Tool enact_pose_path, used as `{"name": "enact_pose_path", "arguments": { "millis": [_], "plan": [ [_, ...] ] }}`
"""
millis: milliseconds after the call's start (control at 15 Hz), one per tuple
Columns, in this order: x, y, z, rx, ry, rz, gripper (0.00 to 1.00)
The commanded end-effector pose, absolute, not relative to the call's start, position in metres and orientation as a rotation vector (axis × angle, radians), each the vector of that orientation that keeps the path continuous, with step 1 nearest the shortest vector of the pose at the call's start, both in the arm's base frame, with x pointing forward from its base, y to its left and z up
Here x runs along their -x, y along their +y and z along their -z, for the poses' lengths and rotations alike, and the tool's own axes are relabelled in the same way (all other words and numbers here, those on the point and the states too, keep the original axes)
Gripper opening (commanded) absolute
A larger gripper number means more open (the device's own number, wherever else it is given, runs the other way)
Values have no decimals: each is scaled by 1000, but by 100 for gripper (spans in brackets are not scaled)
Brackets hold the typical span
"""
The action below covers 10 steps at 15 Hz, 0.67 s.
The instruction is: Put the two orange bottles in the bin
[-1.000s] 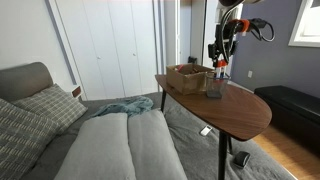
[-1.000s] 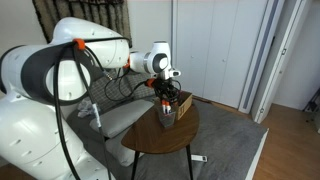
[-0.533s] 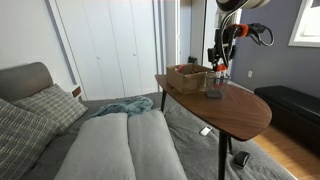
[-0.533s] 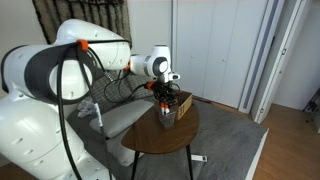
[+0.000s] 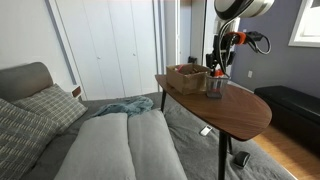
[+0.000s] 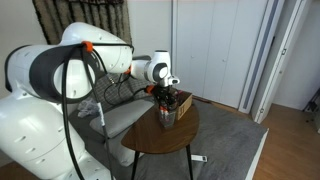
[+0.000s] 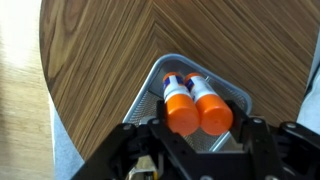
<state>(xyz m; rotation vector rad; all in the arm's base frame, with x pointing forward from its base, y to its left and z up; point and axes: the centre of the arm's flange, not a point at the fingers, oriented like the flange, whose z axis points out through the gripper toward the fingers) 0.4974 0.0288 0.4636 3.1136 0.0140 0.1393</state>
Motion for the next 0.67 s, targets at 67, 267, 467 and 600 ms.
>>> {"name": "enact_pose_path", "arguments": {
  "millis": [67, 267, 467, 600],
  "plan": [
    [-499, 29, -451, -3138, 15, -179, 34],
    [-498, 28, -458, -3133, 18, -203, 85],
    [-494, 22, -495, -3125, 20, -278, 100],
    [-489, 17, -521, -3124, 14, -336, 100]
  ]
}}
